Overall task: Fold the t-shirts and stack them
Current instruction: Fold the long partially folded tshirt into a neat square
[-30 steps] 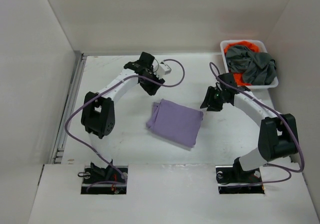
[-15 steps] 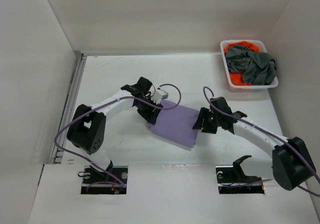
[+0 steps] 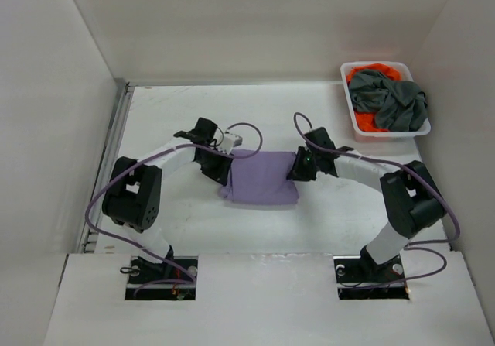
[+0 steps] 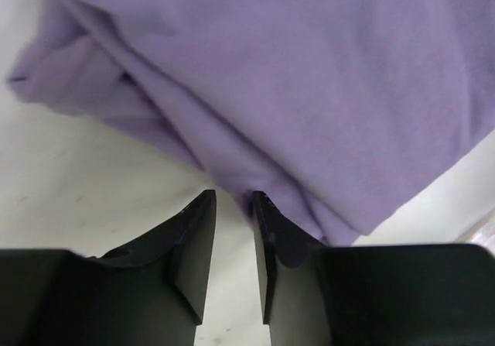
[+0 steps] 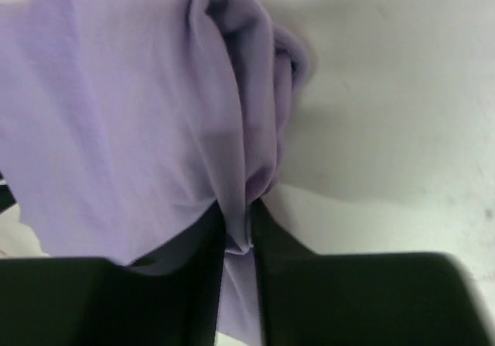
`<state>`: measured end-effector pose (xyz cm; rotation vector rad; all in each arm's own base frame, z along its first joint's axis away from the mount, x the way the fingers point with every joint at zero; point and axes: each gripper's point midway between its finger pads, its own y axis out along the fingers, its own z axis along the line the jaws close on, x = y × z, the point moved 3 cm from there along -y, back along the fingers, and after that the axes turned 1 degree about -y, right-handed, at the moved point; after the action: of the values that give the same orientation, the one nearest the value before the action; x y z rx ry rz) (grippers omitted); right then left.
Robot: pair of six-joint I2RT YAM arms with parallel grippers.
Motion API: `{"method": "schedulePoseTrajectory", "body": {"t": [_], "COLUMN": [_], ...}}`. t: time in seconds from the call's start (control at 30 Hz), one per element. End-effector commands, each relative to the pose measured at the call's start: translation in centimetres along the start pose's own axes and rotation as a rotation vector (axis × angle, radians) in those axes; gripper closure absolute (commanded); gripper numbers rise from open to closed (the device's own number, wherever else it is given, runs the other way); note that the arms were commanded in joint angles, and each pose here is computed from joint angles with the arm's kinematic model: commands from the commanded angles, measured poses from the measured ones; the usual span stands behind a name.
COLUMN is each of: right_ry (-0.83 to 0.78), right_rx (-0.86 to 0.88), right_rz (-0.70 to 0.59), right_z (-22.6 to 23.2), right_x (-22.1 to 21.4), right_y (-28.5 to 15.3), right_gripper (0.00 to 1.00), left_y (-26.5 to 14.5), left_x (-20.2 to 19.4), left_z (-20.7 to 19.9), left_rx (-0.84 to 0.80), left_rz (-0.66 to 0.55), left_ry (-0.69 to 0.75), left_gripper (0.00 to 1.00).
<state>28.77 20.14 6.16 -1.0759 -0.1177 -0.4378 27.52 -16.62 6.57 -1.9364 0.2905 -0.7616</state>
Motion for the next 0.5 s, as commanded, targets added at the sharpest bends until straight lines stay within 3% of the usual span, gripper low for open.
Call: {"method": "schedulePoseTrajectory", "body": {"t": [0.0, 0.1, 0.2, 0.33, 0.37, 0.47], "right_ry": [-0.074, -0.09, -0.095, -0.077, -0.075, -0.075], "right_rx": [0.067, 0.059, 0.045, 0.035, 0.034, 0.025], "right_rz": [-0.066, -0.07, -0.082, -0.096, -0.094, -0.095], "right_z": [3.0, 2.9, 2.2, 1.1, 1.0, 0.6], "right_x": [2.5, 2.5, 1.8, 1.2, 1.0, 0.3], "right_y": [0.0, -0.7, -1.9, -3.0, -3.1, -3.4], "right_gripper": [0.74, 0.59, 0.52, 0.48, 0.47, 0.47], "left_y": [-1.8, -4.7, -6.8, -4.4, -3.7, -1.6], "left_x": [1.4, 2.1, 3.0, 3.1, 3.0, 2.7], "left_z": [2.7, 2.4, 0.6, -0.8, -0.9, -1.3], "left_rx": [0.035, 0.01, -0.03, -0.069, -0.083, -0.132], "left_rz": [-0.083, -0.128, -0.181, -0.136, -0.117, -0.048], "left_ry": [-0.065, -0.08, -0.069, -0.096, -0.103, -0.141], "left_gripper": [0.74, 0.62, 0.49, 0.4, 0.02, 0.0]}}
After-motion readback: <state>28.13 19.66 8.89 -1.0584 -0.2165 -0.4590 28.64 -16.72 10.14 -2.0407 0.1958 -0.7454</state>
